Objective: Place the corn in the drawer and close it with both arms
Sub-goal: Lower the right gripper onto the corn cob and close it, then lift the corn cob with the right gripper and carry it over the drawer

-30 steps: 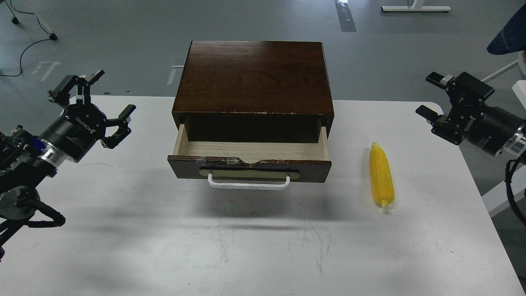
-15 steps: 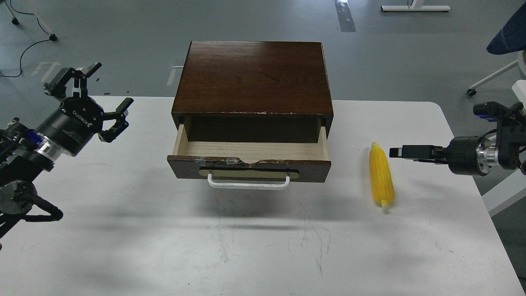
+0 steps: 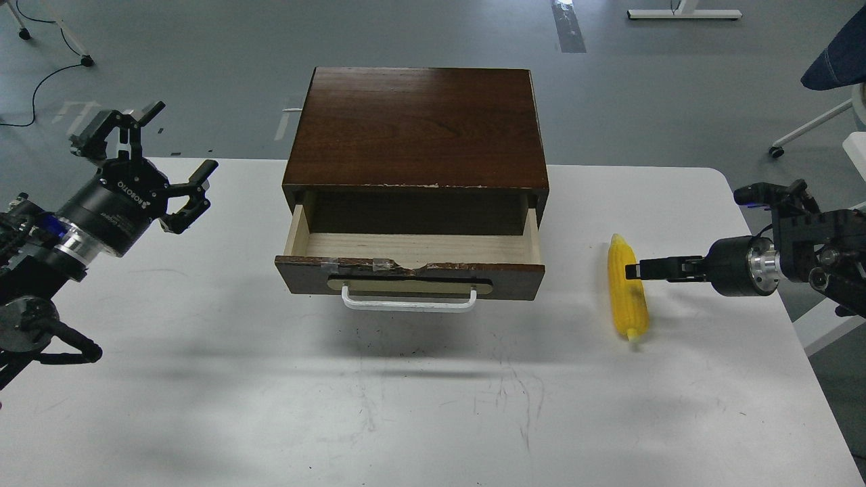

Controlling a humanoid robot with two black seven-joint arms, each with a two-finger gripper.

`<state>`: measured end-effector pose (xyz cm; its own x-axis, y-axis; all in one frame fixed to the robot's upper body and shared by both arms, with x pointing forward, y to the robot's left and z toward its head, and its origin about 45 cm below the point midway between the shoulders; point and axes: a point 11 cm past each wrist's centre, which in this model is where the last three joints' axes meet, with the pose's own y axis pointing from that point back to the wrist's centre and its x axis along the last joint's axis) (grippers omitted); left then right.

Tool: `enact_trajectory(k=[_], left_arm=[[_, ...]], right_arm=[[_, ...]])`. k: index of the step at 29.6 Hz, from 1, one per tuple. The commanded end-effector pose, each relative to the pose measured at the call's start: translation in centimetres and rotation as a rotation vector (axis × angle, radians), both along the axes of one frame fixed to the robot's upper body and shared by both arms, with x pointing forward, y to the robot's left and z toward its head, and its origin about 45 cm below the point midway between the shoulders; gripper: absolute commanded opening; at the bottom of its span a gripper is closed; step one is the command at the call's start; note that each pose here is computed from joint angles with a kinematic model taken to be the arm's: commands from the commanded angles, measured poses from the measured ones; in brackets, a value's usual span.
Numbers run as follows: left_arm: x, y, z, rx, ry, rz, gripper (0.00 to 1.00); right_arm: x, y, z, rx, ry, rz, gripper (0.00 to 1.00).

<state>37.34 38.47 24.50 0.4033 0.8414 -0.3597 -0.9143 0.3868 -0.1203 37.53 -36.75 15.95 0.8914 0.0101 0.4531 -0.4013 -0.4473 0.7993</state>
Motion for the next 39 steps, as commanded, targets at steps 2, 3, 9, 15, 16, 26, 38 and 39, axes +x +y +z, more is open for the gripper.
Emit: enact_trajectory(k=[2,3,9,15,16,26,38,39], left_arm=[[0.0,0.0,0.0,-0.001,-0.002,-0.001,1.00],[0.0,0.0,0.1,0.001,-0.002,0.000,1.00],[0.0,0.0,0.1,0.001,-0.002,0.000,1.00],[0.0,0.1,0.1,0.002,-0.002,0.001,1.00],[0.0,0.1,0.1,0.002,-0.002,0.001,1.00],[0.0,0.2,0.1,0.005,-0.001,0.001,1.00],[-0.1,0.4,0.3,0.046,-0.007,-0.008,1.00],[-0.1,0.4,0.3,0.046,-0.007,-0.008,1.00]], right_arm=[[-0.6,0.3,-1.0,-0.018,0.032,0.019,1.00],[-0.6,0.6,-1.2,-0.016,0.034,0.027,1.00],[-0.5,0.8,-1.6,-0.021,0.041,0.026,0.99],[-1.0,1.5,-2.5,-0.030,0.069,0.051,0.93],[-1.0,1.7,-2.5,-0.029,0.070,0.053,0.91],[-1.1,2.2,-2.7,-0.024,0.081,0.065,0.15],[4.7,3.0,7.4,0.018,-0.162,0.071,0.06],[4.7,3.0,7.4,0.018,-0.163,0.071,0.06]])
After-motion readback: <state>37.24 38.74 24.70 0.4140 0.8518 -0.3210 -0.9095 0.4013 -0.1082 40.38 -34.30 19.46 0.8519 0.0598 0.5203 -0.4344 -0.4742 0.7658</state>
